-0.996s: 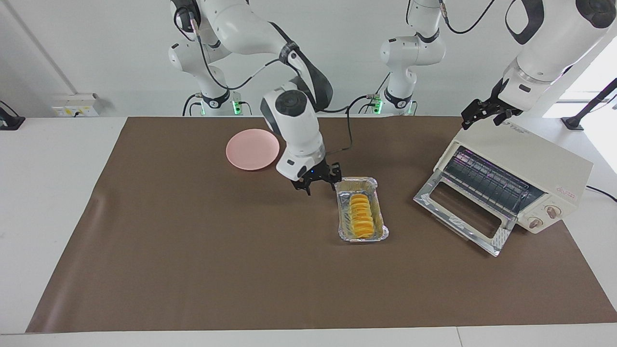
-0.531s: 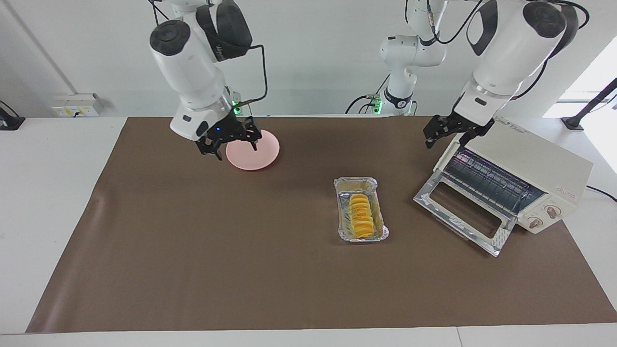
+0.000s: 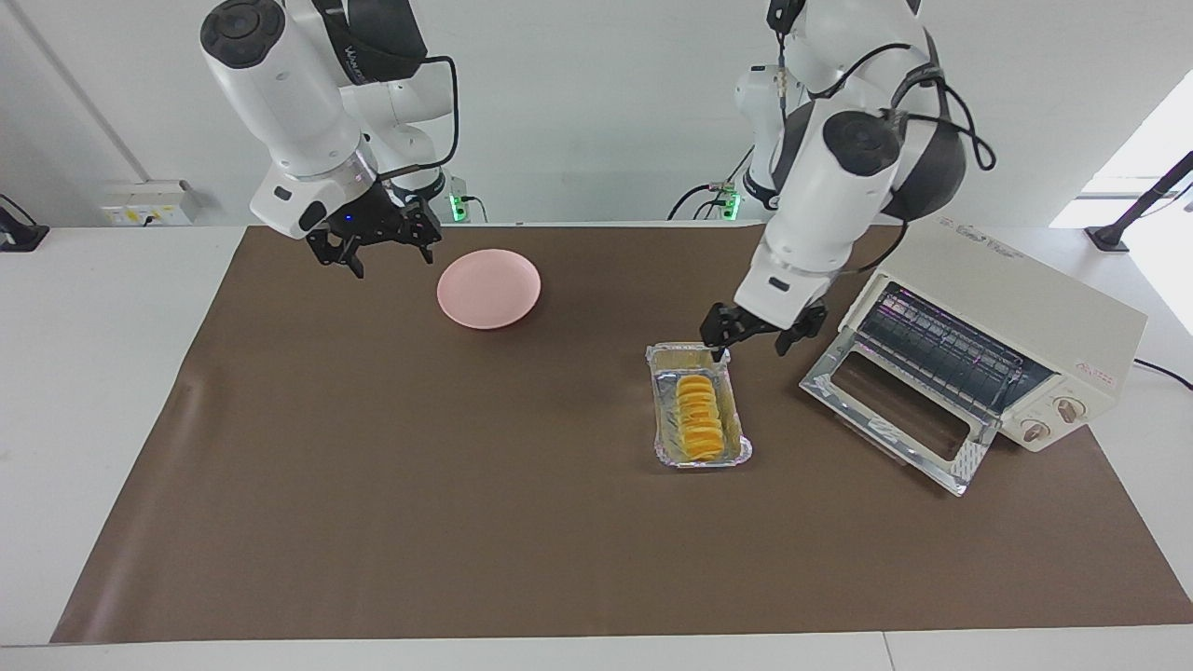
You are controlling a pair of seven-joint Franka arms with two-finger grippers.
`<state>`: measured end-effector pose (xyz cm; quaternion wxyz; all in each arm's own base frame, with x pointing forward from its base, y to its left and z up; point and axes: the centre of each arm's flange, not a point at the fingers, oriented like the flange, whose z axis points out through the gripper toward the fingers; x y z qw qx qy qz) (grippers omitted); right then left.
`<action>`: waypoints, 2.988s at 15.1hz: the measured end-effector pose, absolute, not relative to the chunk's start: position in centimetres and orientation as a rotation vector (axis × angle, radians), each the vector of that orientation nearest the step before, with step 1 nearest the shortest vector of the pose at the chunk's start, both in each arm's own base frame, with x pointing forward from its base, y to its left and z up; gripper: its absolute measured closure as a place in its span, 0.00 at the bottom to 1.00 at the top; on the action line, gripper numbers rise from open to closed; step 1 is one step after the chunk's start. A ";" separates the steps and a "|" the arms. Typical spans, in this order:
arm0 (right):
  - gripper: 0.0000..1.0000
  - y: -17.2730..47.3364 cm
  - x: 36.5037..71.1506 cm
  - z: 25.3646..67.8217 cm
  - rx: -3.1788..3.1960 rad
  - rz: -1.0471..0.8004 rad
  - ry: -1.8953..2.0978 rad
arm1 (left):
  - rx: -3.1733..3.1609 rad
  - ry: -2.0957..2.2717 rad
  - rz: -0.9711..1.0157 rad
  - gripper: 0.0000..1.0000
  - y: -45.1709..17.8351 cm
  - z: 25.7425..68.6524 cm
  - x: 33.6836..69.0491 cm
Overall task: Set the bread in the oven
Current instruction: 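Grasp the foil tray with the left gripper while the right gripper withdraws, then carry the foil tray with the left gripper into the toaster oven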
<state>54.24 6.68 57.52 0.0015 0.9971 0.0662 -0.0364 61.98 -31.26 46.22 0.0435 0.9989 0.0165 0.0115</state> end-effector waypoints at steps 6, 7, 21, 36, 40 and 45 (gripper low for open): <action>0.00 2.4 55.0 57.5 3.132 -0.062 0.137 | 3.111 0.025 -0.115 0.00 -37.5 34.1 58.8; 0.00 2.4 55.0 57.5 3.132 -0.063 0.136 | 3.111 0.030 -0.110 0.00 -37.9 33.2 58.6; 0.00 2.6 54.9 57.4 3.132 -0.071 0.142 | 3.091 0.218 -0.045 0.95 -36.9 32.4 59.1; 0.00 2.6 54.9 57.4 3.132 -0.071 0.142 | 3.075 0.979 -0.004 0.98 -8.3 42.5 69.6; 0.00 2.6 54.9 57.4 3.132 -0.071 0.142 | 3.114 1.111 -0.153 0.98 -3.1 42.1 68.6; 0.00 2.6 54.9 57.4 3.132 -0.071 0.142 | 3.134 1.158 -0.264 0.98 -0.7 41.3 67.7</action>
